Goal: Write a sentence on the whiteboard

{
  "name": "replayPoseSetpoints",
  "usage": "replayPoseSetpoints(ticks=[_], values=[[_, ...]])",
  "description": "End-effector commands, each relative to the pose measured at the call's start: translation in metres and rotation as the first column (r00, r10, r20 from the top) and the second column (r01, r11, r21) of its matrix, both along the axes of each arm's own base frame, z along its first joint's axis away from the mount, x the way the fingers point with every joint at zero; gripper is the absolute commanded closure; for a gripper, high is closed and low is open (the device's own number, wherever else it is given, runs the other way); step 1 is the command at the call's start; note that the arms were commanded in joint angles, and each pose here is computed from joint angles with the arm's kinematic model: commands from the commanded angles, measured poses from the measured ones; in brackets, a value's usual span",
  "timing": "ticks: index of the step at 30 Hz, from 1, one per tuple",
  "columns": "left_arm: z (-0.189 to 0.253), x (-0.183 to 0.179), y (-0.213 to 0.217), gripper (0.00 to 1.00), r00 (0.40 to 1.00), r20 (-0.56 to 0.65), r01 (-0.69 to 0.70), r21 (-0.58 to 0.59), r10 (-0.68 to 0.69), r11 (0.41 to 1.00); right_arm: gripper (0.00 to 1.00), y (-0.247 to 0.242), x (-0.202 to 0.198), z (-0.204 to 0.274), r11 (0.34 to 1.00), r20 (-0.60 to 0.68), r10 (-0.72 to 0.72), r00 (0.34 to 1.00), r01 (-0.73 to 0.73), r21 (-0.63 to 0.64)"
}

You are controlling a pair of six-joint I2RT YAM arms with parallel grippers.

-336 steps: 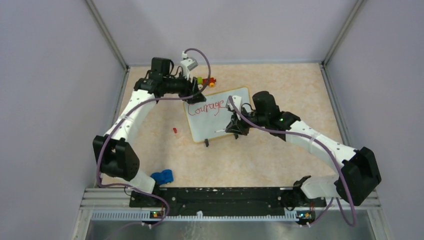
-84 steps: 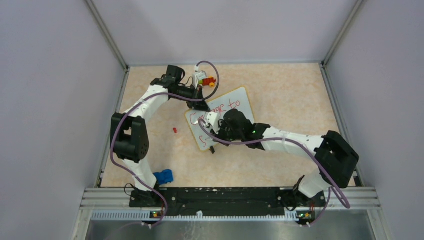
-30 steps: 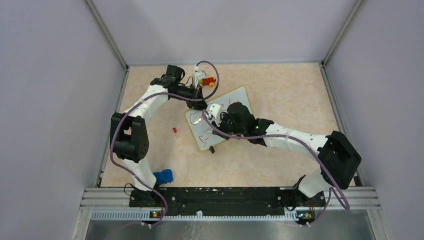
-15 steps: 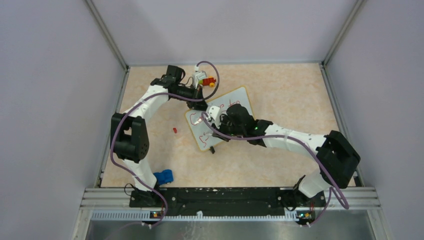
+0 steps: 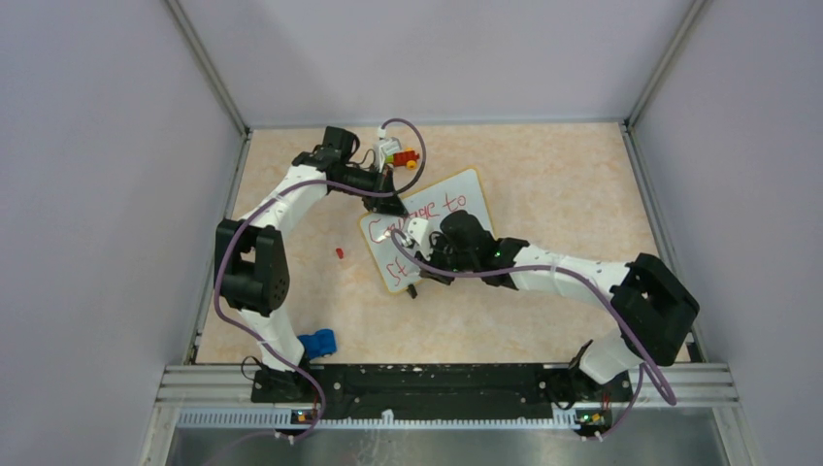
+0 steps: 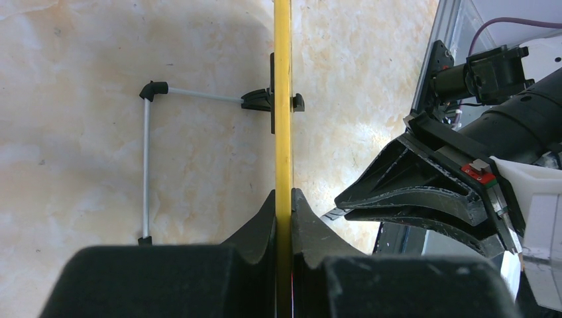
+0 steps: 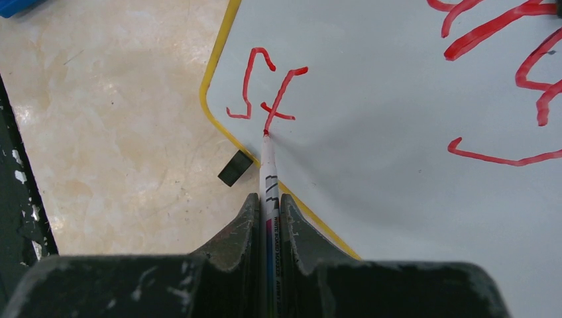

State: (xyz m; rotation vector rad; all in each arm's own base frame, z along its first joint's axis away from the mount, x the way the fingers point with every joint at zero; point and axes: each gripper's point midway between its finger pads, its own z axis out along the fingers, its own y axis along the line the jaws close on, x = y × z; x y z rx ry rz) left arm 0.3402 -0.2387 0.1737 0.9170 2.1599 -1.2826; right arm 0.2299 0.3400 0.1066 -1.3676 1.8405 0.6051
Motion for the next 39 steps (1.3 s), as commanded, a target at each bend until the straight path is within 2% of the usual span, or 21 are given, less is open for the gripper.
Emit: replayPoseSetpoints(ticks=[1,12,23,39], values=[[-0.025,-0.019,0.000,1.00,0.996,-0.083,0.033,0.068,-0.027,0.997,1.00,0.000,0.000,0.006,1.000,0.041,0.013,0.999,-0.013,0.003],[-0.024,-0.020,0.001,1.00,0.996,-0.082,0.031,0.070,-0.025,0.997,1.00,-0.006,0.005,0.016,1.000,0.051,-0.015,0.999,0.015,0.004],[-0.022,-0.020,0.001,1.00,0.997,-0.077,0.032,0.066,-0.027,0.997,1.00,-0.001,-0.007,0.048,0.995,0.034,0.032,0.999,-0.035,0.098],[-0.020,-0.022,0.001,1.00,0.997,-0.073,0.034,0.064,-0.029,0.997,1.00,-0.008,0.008,0.048,0.993,0.060,-0.013,0.998,0.006,0.118]])
